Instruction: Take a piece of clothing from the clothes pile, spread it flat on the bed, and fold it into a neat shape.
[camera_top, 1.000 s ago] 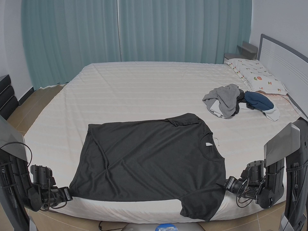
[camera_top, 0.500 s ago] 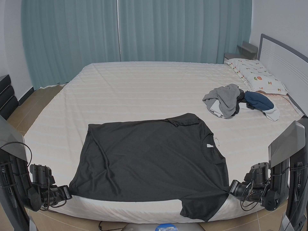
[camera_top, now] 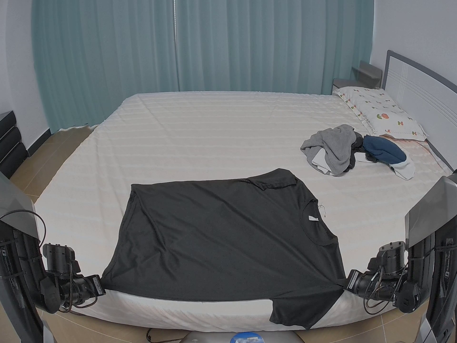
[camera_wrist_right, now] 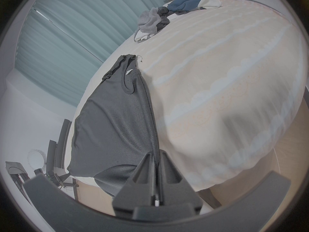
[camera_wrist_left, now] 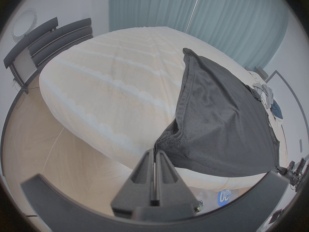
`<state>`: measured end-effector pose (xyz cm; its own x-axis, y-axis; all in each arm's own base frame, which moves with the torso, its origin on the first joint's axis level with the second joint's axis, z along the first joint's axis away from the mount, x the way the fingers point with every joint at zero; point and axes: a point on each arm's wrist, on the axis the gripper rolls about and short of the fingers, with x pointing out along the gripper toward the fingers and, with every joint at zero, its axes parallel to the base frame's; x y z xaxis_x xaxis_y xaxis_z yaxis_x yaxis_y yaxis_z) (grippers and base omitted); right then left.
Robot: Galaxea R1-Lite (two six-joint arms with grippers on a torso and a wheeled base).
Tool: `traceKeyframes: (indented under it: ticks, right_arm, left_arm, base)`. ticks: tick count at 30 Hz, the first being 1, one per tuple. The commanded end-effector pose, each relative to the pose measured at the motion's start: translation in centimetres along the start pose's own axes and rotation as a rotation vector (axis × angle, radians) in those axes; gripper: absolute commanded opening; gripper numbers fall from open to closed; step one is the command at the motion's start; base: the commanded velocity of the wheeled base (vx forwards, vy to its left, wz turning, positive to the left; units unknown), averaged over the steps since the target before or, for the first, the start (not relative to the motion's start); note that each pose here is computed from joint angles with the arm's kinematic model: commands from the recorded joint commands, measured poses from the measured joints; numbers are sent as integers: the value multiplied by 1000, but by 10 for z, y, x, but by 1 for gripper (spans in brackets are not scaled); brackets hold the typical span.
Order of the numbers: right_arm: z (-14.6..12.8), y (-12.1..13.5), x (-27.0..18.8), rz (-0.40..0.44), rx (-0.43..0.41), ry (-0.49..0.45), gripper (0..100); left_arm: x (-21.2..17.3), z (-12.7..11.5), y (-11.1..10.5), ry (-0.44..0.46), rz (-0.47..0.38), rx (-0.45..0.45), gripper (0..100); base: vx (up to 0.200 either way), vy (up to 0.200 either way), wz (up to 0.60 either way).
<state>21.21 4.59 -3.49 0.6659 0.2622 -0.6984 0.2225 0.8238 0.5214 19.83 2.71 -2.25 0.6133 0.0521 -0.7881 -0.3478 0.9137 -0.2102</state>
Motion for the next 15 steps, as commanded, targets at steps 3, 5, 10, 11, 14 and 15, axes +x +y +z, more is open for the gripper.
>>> traceKeyframes:
  ticks: [3, 5, 10, 11, 14, 15]
  right_arm:
    - [0, 0, -7, -6, 2, -1, 0]
    - [0, 1, -9, -12, 1, 5, 0]
    - [-4, -1, -12, -45, -36, 54, 0]
    - [-5, -1, -12, -45, -38, 56, 0]
    - [-5, -1, -12, -50, -41, 59, 0]
    - [-5, -1, -12, -50, -41, 59, 0]
  left_arm:
    - [-2, -4, 1, 17, 0, -1, 0]
    - [-2, -4, 0, 23, -1, -1, 0]
    - [-1, -4, 0, 24, -2, 0, 0]
    - [-1, -5, 0, 25, -3, 0, 0]
    - [-1, -5, 0, 25, -3, 0, 0]
    - [-1, -5, 0, 25, -3, 0, 0]
  base:
    - [0, 0, 0]
    - [0, 0, 0]
    - [0, 0, 0]
    - [0, 0, 0]
    - [0, 0, 0]
    - [0, 0, 0]
